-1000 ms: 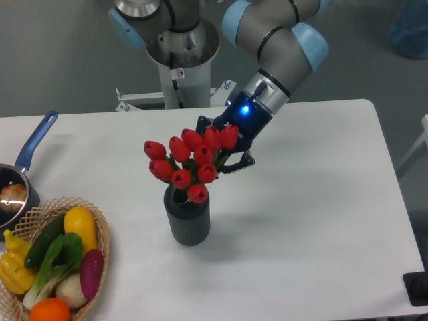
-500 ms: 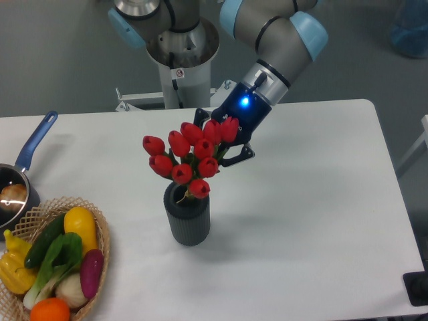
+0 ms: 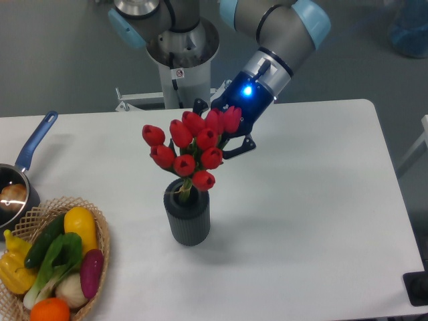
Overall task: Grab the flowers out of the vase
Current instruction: 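Lift the gripped tulip bunch up out of the grey vase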
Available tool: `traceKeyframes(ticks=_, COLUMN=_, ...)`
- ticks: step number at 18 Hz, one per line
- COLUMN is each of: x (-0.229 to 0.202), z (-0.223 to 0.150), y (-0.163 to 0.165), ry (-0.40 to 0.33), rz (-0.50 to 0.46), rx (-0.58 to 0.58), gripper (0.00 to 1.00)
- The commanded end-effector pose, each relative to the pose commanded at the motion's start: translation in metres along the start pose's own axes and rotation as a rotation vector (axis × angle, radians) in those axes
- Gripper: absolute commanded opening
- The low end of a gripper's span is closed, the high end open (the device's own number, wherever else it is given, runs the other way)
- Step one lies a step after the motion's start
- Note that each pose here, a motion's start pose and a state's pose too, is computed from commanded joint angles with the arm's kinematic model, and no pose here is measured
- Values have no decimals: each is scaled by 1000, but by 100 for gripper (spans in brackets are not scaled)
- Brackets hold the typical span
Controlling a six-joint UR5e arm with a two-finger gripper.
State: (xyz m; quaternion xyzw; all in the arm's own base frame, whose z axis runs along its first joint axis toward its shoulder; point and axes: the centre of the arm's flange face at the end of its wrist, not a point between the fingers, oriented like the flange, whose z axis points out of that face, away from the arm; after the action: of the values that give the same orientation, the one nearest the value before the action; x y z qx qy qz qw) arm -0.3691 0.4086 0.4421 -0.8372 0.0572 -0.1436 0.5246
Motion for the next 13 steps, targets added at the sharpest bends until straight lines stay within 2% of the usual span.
traceKeyframes(ticks=13, x=0, z=-32, y=-17, ry=-34, rz=-35, rx=77, gripper=32)
